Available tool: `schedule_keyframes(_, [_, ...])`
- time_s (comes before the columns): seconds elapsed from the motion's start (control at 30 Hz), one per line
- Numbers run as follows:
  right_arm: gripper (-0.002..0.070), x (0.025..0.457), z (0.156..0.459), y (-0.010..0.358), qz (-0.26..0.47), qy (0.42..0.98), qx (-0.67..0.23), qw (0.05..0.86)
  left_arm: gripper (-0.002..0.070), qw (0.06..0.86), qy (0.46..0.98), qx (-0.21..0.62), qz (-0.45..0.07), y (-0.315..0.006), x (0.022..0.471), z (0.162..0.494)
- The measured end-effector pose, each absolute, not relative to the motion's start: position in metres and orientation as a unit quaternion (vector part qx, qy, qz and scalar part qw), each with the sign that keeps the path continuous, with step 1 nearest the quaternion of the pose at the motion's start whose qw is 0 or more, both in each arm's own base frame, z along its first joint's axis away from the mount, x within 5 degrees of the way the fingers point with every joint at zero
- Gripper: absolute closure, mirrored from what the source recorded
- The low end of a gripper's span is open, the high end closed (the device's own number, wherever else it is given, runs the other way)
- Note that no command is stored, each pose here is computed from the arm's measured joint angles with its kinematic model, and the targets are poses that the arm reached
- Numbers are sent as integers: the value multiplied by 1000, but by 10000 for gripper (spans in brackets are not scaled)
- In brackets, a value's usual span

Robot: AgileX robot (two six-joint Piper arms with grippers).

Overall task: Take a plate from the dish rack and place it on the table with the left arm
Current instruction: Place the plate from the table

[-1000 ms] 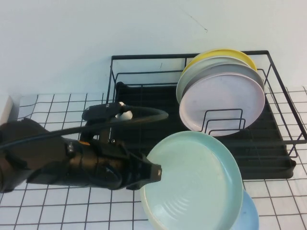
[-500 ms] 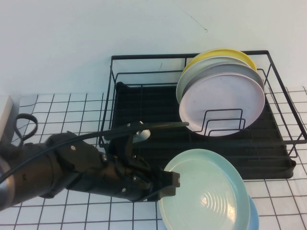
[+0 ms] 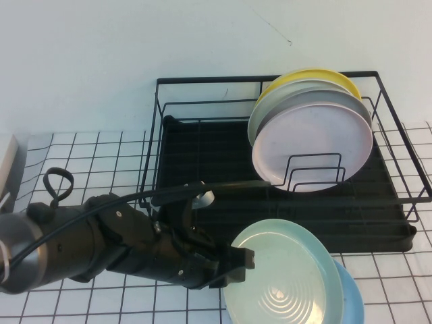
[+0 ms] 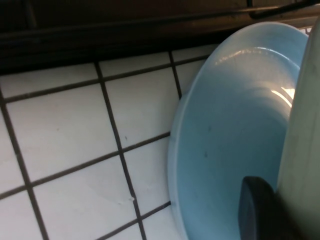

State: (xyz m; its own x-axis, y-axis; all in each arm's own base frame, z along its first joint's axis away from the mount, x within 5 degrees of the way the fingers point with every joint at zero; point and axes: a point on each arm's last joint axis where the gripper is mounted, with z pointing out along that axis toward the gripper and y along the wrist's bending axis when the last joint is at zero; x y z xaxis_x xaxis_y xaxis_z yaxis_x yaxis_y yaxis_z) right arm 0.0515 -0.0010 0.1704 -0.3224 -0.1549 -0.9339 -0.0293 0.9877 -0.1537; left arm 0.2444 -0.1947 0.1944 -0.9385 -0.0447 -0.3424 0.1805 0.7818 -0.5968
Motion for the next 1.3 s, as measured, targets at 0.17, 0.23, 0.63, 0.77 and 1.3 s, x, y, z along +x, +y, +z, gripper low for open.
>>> schedule_keyframes(0.17, [679,52,170,-1,-54,811,-57,579,579,175,928,46,-327,-195,244,194])
schedule_keyframes(0.23, [679,52,170,-1,-54,811,-57,579,566,177,927,50,-326,-195,244,194])
schedule_keyframes(0.63, [679,52,170,-1,-54,811,-57,579,497,192,916,69,-345,-198,245,198])
schedule_keyframes(0.77, [679,52,170,-1,-54,811,-57,579,362,194,913,85,-349,-199,244,198])
schedule_keyframes(1.3, [679,52,170,-1,-54,811,-57,579,572,191,906,159,-342,-200,239,197])
